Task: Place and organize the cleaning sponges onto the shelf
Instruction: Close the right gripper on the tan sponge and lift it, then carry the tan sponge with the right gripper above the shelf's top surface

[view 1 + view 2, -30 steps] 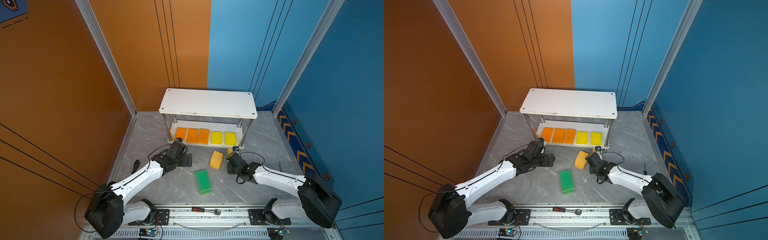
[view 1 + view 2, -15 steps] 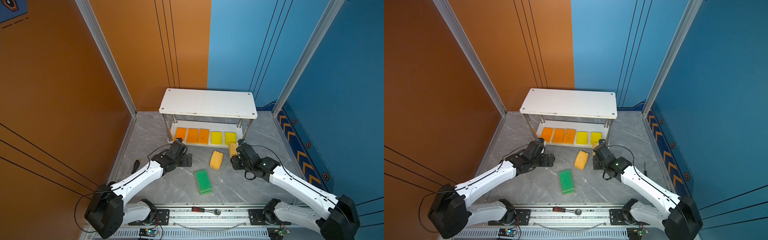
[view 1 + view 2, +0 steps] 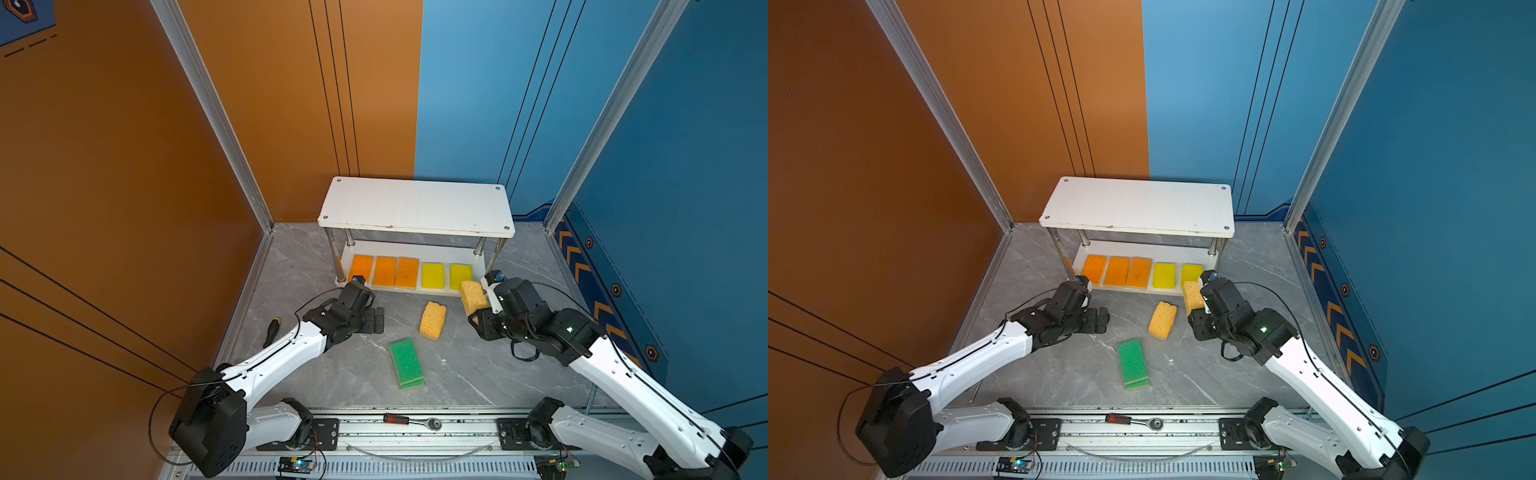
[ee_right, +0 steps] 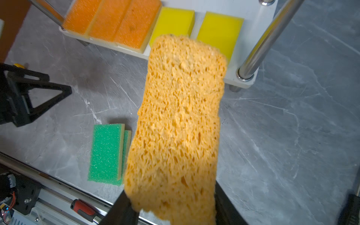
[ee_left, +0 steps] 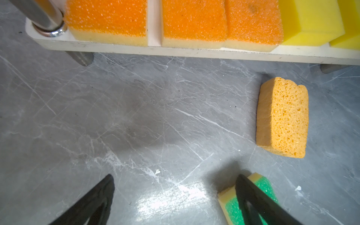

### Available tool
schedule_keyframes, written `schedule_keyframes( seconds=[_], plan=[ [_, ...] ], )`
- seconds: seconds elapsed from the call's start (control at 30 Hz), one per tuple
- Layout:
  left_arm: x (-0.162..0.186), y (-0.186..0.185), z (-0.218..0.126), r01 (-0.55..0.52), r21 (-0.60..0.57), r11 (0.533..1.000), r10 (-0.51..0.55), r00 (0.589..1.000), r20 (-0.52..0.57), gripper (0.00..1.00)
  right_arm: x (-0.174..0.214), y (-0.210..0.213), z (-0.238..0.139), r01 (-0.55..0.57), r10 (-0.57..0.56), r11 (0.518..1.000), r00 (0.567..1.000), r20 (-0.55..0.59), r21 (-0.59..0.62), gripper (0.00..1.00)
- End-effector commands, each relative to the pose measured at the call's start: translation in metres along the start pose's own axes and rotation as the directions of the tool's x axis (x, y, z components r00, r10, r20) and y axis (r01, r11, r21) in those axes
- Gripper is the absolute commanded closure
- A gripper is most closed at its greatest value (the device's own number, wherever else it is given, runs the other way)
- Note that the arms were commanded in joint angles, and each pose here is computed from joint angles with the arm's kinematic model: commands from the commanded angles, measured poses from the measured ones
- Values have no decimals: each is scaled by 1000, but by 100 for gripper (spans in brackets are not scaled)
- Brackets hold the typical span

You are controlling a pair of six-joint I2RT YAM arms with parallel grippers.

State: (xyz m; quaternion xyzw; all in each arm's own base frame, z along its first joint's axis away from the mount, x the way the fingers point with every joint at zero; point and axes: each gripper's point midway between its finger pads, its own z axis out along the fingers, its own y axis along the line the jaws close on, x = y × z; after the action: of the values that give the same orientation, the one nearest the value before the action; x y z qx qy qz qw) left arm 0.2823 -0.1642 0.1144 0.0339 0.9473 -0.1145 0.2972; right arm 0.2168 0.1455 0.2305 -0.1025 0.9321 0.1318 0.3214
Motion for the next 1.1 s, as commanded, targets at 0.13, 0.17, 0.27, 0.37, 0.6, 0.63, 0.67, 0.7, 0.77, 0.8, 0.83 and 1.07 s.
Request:
schedule_keyframes(
  seconds=[0.13, 0.17, 0.27, 0.37, 0.6, 0.63, 0.67, 0.7, 0.77, 0.8, 0.83, 1.07],
  plan=[
    [-5, -1, -3, -19, -14, 1000, 19, 1000, 7, 2, -23, -6, -56, 30, -29, 1000, 993, 115, -2, 51],
    [-4, -1, -3, -20, -13, 1000, 20, 1000, 7, 2, -29, -4, -63, 36, -34, 999, 990, 136, -8, 51],
    [-5, -1, -5, -16, -13, 1000, 16, 1000, 11, 2, -49, -4, -81, 49, -47, 999, 980, 192, -5, 51],
    [-6, -1, -7, -13, -10, 1000, 13, 1000, 20, 2, -71, -3, -96, 61, -61, 998, 969, 240, 10, 51],
    [-6, 0, -10, -15, -11, 1000, 15, 1000, 24, 2, -122, 1, -125, 81, -93, 995, 937, 337, 49, 52],
    [-5, 0, -10, -14, -12, 1000, 15, 1000, 24, 2, -128, 0, -127, 81, -97, 995, 933, 346, 59, 53],
    [-6, 0, -11, -13, -13, 1000, 14, 1000, 27, 2, -134, -1, -129, 80, -100, 994, 930, 354, 71, 53],
    [-5, 1, -10, -14, -15, 1000, 15, 1000, 26, 2, -140, -3, -129, 72, -100, 993, 927, 362, 89, 54],
    [-5, 1, -11, -14, -16, 1000, 14, 999, 28, 2, -151, -7, -131, 57, -102, 990, 920, 378, 128, 54],
    [-6, 1, -11, -13, -16, 1000, 13, 999, 29, 2, -156, -8, -131, 54, -105, 988, 919, 379, 143, 54],
    [-6, 1, -11, -10, -15, 1000, 11, 999, 30, 2, -160, -9, -131, 51, -106, 987, 917, 384, 152, 54],
    [-7, -1, -12, -8, -6, 1000, 8, 1000, 27, 2, -189, -11, -125, 8, -82, 983, 910, 406, 181, 51]
  ],
)
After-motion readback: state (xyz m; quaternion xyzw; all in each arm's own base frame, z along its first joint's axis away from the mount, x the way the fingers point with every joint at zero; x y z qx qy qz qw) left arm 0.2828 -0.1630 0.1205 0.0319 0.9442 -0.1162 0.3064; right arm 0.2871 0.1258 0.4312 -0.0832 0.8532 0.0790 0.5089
